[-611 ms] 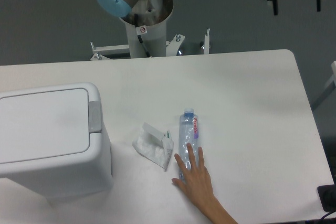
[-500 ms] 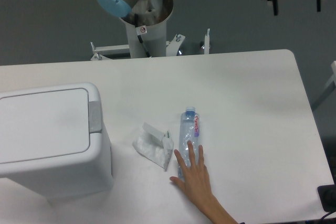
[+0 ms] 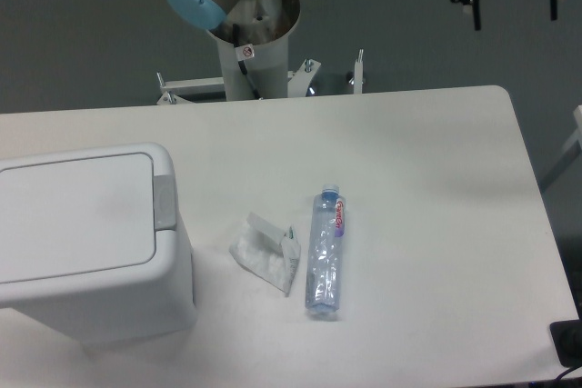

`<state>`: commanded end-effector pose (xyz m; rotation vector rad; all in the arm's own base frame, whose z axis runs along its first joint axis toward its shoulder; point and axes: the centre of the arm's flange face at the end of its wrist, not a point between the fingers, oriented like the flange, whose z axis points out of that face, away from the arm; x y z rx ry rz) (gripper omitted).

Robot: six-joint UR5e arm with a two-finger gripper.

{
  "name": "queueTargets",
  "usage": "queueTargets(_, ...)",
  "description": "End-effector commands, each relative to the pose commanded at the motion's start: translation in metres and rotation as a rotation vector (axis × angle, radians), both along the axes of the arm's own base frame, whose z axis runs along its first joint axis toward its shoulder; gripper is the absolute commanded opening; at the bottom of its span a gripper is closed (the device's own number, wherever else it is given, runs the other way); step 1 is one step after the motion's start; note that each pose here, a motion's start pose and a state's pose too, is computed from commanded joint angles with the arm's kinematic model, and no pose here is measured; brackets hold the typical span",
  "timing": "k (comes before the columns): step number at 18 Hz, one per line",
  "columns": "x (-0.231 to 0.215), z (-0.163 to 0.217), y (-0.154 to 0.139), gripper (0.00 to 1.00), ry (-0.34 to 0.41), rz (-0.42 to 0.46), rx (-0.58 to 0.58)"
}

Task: Open the trash can
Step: 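Move the open gripper down toward the trash can lid edge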

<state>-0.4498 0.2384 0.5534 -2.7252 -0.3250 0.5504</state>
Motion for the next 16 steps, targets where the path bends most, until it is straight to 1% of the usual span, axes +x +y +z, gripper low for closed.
queueTargets(2,0.003,-0.004,0.033,1.00,-0.042,0.011,0.048)
queueTargets(3,0.004,-0.006,0.050,1.00,-0.069,0.031,0.079)
queueTargets(4,0.002,-0.008,0.060,1.00,-0.097,0.077,0.105)
queueTargets(5,0.001,-0.007,0.076,1.00,-0.137,0.148,0.157)
queueTargets(7,0.005,-0.004,0.112,1.00,-0.201,0.211,0.230)
queueTargets(8,0.004,-0.005,0.130,1.00,-0.252,0.290,0.274)
queueTargets(9,0.006,-0.008,0.143,1.00,-0.300,0.344,0.311)
queueTargets(10,0.014,-0.008,0.161,1.00,-0.352,0.380,0.348)
queueTargets(12,0.039,-0.016,0.198,1.00,-0.468,0.386,0.401)
queueTargets(14,0.051,-0.020,0.210,1.00,-0.522,0.361,0.416)
queueTargets(16,0.085,-0.022,0.234,1.00,-0.637,0.275,0.462)
